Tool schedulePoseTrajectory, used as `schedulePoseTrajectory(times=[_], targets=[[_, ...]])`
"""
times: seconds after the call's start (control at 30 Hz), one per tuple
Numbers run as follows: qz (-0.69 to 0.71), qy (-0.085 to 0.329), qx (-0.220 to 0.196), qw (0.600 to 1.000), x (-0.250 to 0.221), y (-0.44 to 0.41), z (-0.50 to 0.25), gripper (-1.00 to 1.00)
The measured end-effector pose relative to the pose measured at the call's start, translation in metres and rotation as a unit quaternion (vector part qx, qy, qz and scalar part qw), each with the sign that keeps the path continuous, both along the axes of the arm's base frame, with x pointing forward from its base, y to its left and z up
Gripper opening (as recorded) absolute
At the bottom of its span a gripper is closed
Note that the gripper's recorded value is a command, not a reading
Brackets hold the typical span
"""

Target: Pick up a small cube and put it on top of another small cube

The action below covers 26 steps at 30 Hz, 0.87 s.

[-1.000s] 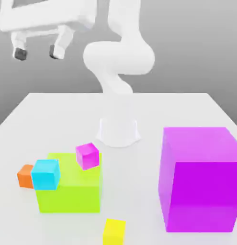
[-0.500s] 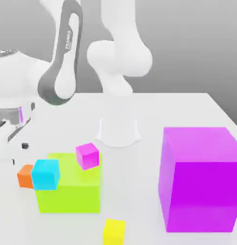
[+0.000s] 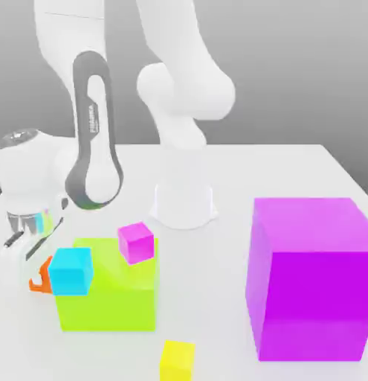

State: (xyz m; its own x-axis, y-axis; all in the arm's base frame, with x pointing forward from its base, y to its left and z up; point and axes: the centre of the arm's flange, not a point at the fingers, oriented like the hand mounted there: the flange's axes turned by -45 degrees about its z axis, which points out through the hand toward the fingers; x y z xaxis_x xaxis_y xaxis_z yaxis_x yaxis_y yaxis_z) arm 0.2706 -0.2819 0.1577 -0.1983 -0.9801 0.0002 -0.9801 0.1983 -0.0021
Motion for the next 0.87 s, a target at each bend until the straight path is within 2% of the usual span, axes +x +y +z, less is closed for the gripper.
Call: schedulePoseTrajectory(times=[0.1, 0.17, 0.3, 0.47, 0.53, 0.6, 0.73, 0.77, 0.87], targets=[[0.0, 0.0, 0.0, 1.0, -0.001, 0.001, 0.029, -1.0], [0.025, -0.01, -0.018, 0.999, 0.015, -0.009, 0.051, -1.0], [0.166, -0.026, -0.048, 0.985, 0.109, 0.028, 0.089, -1.0], [0.349, -0.041, -0.066, 0.934, 0.216, 0.146, 0.13, -1.0], [0.395, -0.031, -0.045, 0.917, 0.228, 0.209, 0.12, -1.0], [0.415, -0.011, -0.015, 0.91, 0.219, 0.257, 0.097, -1.0], [0.415, -0.001, -0.002, 0.91, 0.214, 0.271, 0.045, -1.0], [0.416, 0.0, -0.001, 0.909, 0.213, 0.272, 0.032, 1.0], [0.416, 0.0, -0.001, 0.909, 0.213, 0.272, 0.032, 1.0]])
